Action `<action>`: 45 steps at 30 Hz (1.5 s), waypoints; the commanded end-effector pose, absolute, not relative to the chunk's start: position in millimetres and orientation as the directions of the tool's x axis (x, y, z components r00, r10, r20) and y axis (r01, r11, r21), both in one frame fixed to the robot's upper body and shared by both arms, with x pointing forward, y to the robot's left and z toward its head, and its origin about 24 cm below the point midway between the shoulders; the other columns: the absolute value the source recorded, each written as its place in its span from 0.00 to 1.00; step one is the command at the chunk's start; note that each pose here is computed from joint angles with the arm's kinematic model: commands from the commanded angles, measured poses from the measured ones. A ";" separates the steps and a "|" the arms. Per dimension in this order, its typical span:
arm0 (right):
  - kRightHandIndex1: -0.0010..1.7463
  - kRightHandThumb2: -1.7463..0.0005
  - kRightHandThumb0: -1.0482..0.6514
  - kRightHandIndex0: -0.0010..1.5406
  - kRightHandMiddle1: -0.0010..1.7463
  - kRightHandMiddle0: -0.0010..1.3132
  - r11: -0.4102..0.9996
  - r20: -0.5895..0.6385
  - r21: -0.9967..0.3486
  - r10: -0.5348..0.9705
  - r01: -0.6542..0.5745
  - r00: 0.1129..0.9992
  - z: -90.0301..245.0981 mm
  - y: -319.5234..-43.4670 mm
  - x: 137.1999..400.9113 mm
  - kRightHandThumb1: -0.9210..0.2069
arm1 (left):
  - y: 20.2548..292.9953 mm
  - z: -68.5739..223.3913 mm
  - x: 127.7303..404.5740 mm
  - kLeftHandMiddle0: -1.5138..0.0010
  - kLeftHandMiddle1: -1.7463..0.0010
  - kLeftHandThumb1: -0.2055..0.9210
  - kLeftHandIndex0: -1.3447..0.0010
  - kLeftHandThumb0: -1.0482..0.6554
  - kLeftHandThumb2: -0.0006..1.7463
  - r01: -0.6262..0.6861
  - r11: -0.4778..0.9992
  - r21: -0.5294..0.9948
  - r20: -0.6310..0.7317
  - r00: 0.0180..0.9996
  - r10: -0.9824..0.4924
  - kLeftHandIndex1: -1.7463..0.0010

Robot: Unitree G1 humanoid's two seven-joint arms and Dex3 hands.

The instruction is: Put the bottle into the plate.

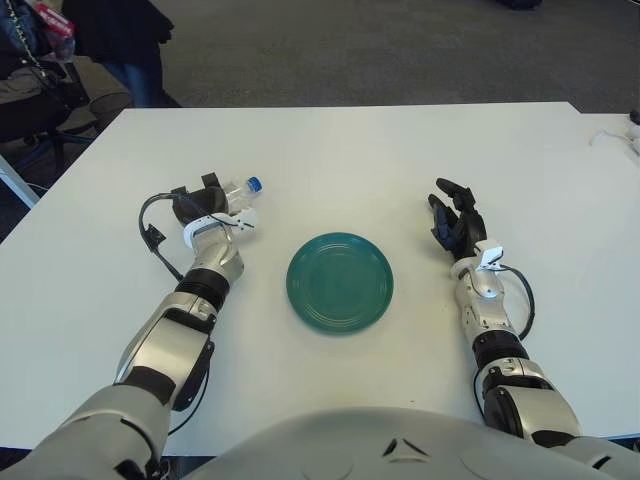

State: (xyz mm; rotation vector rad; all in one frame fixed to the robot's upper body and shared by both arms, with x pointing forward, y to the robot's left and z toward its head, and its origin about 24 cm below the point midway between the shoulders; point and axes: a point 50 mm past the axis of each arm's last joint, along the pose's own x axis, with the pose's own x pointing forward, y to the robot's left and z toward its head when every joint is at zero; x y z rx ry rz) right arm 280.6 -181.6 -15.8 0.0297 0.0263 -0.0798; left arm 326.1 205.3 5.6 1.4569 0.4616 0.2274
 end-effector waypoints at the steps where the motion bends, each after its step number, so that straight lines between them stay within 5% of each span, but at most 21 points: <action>1: 0.01 0.66 0.29 0.28 0.47 0.00 0.989 -0.391 0.042 -0.116 0.144 0.913 -83.6 -184.5 225.9 0.03 | 200.4 -48.7 287.4 0.62 0.52 0.58 0.54 0.36 0.58 0.351 0.236 0.906 -0.421 0.803 0.422 0.11; 34: 0.01 0.65 0.30 0.29 0.45 0.00 0.989 -0.397 0.048 -0.109 0.139 0.911 -84.5 -185.4 227.0 0.04 | 204.6 -46.0 290.1 0.55 0.41 0.59 0.54 0.36 0.57 0.286 0.238 0.928 -0.363 0.837 0.410 0.11; 45: 0.01 0.65 0.29 0.28 0.44 0.00 0.990 -0.396 0.043 -0.109 0.137 0.912 -84.2 -186.0 227.7 0.05 | 206.0 5.5 313.6 0.51 0.38 0.58 0.56 0.36 0.60 0.070 0.244 0.967 -0.152 0.931 0.333 0.08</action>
